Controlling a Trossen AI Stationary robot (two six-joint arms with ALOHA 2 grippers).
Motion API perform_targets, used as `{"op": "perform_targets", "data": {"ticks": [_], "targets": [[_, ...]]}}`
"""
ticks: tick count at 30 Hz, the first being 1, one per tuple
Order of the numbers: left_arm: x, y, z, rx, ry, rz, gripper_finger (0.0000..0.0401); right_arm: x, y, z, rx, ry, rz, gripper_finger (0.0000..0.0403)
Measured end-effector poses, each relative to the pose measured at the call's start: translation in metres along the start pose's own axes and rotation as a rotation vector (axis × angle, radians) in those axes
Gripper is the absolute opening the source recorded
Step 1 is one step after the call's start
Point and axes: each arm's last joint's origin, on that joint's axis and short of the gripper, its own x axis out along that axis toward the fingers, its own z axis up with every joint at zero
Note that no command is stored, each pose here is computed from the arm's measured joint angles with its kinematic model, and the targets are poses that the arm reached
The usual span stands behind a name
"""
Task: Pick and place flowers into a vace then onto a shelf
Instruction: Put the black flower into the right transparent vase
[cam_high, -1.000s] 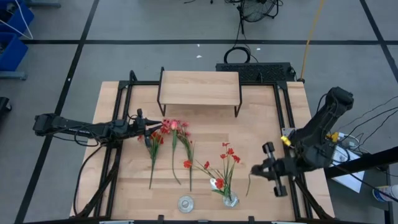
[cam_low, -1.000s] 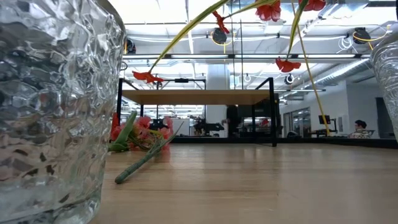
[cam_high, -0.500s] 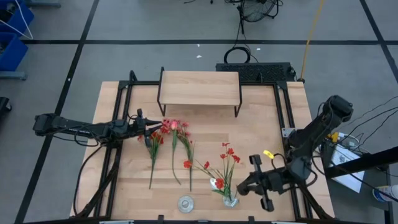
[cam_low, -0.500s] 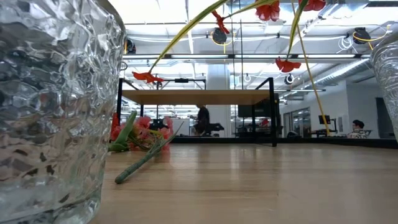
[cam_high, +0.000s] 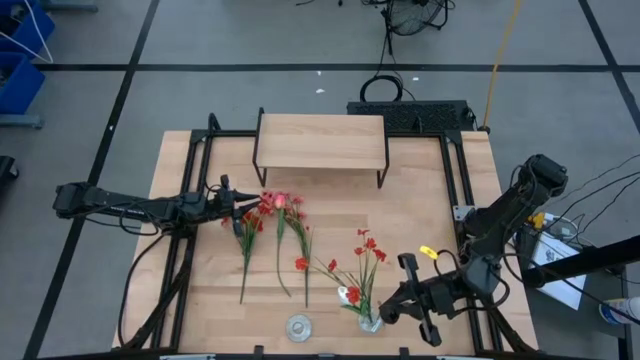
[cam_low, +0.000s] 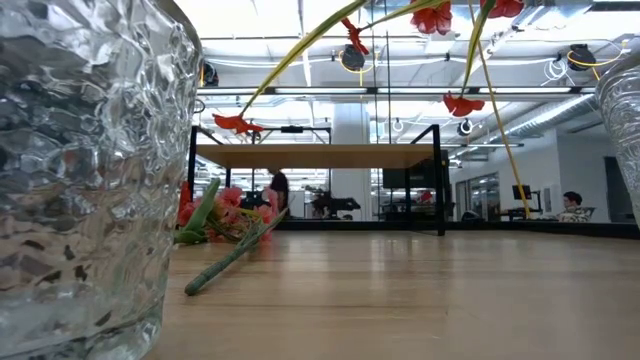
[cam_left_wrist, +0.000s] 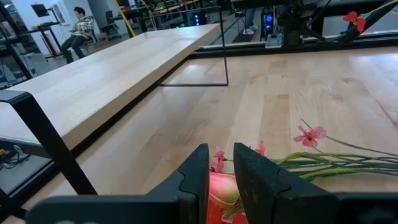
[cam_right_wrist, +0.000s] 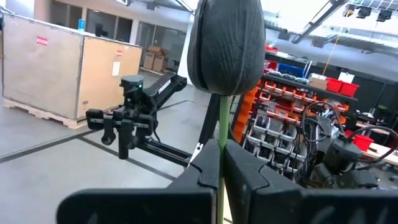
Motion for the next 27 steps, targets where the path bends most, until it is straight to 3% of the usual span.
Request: {"op": "perform_targets", "data": {"ticks": [27], "targets": [[0.0,0.0,0.0,0.0,0.0,0.0,0.0081,0.006,0.001,-0.002,-0.014,-0.043,0.03,0.0002]]}}
